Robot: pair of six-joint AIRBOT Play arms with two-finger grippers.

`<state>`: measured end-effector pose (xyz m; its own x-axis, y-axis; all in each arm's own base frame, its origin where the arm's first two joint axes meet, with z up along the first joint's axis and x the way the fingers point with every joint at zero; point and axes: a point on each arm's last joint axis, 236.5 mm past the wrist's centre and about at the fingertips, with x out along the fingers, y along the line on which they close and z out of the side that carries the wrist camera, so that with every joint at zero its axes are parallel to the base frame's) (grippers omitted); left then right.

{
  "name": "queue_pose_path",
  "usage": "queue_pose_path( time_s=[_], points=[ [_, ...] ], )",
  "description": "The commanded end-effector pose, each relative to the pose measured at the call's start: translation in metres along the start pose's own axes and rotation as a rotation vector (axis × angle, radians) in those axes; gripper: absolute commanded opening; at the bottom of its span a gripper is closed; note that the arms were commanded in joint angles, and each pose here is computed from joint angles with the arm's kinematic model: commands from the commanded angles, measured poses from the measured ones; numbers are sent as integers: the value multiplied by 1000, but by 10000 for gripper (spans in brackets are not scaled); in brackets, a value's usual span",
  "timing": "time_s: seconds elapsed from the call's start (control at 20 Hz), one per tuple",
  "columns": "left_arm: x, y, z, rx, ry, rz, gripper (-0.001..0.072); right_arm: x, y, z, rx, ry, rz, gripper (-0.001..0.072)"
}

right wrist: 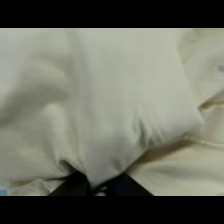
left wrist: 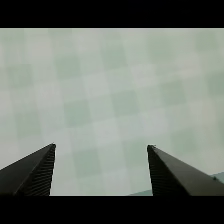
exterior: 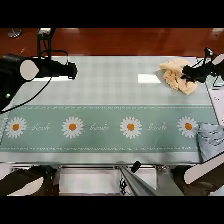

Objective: Fold the shirts.

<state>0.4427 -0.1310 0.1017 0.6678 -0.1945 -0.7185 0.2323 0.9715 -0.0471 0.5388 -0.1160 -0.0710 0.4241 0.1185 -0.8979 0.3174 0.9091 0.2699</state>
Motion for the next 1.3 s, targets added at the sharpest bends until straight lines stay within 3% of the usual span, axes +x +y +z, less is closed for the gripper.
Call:
queue_pose_path(
  time_s=[0.0, 0.3, 0.45, 0.6, 0.8, 1.25],
  points=[
    [-22, -2, 35, -1, -88, -6, 674, -37, 21, 22, -56, -86, 29, 29],
    [-154, -22, 143, -28, -413, -85, 674, -305, 139, 97, -216, -690, 245, 28],
    [-228, -24, 151, -19, -468, -94, 674, -430, 188, 59, -323, -886, 319, 29],
    [-274, -22, 123, -12, -422, -93, 674, -492, 216, 1, -420, -915, 371, 29],
    [-285, -18, 66, -3, -237, -75, 674, -485, 240, -71, -538, -721, 431, 29],
    [-237, -14, 13, -19, -3, -58, 673, -308, 339, -259, -766, -135, 641, 28]
  ],
)
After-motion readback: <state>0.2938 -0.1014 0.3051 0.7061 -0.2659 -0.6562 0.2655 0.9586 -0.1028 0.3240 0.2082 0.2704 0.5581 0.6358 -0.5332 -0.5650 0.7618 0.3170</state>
